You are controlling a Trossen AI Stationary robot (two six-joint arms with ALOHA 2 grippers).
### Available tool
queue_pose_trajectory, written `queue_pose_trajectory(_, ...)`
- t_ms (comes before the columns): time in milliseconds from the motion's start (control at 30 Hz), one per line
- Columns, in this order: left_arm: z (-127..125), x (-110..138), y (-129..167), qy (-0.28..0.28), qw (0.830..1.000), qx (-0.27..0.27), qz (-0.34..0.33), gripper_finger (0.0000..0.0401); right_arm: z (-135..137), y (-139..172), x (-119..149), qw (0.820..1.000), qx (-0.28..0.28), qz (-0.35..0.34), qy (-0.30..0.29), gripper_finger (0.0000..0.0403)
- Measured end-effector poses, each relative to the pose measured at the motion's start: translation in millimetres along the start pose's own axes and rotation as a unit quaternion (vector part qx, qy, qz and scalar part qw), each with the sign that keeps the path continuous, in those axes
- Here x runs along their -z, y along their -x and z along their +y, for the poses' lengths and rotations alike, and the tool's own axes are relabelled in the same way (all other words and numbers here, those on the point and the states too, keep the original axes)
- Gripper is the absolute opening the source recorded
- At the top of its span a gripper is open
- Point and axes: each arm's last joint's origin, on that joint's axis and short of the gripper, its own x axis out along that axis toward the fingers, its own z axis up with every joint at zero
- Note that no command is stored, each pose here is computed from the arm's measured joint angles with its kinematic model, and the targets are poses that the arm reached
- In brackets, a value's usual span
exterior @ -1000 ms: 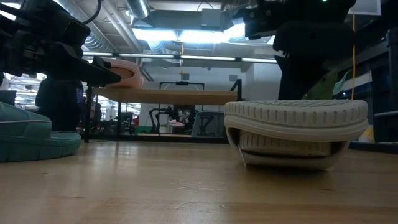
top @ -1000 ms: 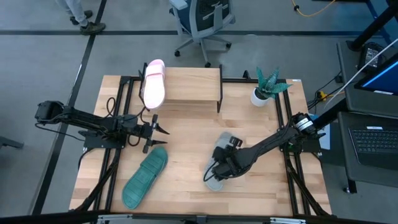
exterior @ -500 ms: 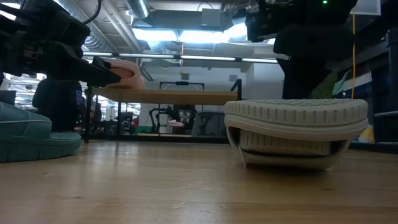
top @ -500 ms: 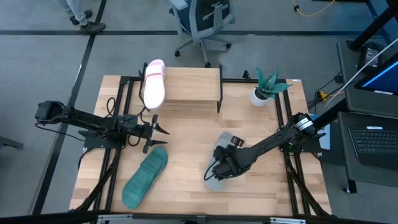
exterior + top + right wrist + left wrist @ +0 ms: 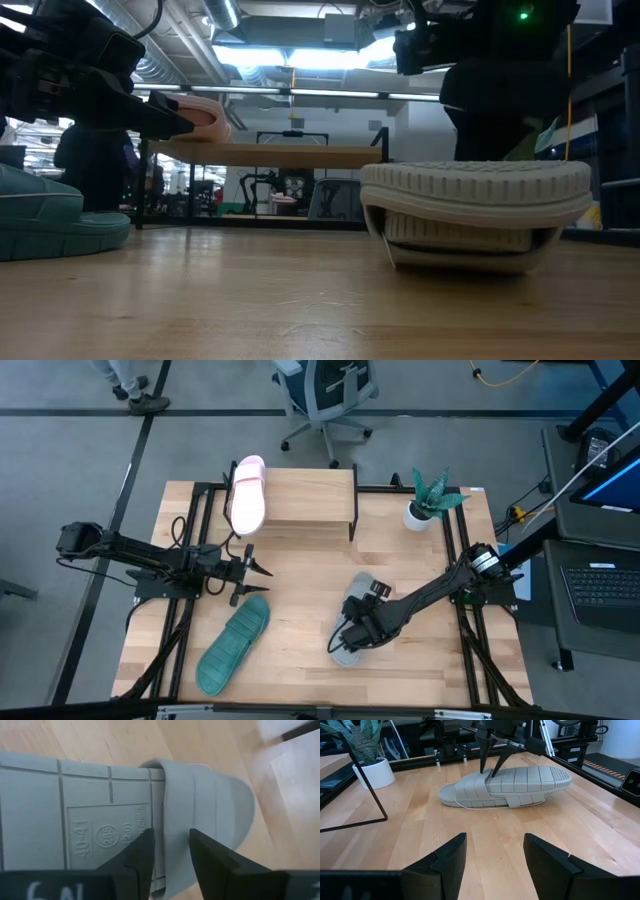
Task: Pick and place slides into the shelf
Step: Put the gray pair of slides on the shelf
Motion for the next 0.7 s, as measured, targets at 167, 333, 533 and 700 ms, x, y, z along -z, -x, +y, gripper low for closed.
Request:
queue_pose_trajectory(167, 0.0, 0.0, 0.0, 0.0, 1.0, 0.0, 0.0, 0.019, -2.9, -1.8, -2.3, 1.0, 0.01, -0.003, -0.002, 0.0118)
queue_pose_trajectory(333, 0.0, 0.0, 0.0, 0.0, 1.0, 0.0, 0.0, 0.019, -6.7, -4.8, -5.2, 1.0, 0.022, -0.005, -0.006, 0.0108)
queue_pose_trajectory(533, 0.0, 0.0, 0.0, 0.0, 1.0, 0.0, 0.0, 0.019, -9.2, -6.6, -7.4, 1.0, 0.025, -0.002, -0.01, 0.0098)
queue_pose_trajectory(700, 0.0, 0.0, 0.0, 0.0, 1.0, 0.0, 0.0, 0.019, -11.9, -8.0, -8.4, 0.999, 0.031, 0.002, -0.025, 0.0091)
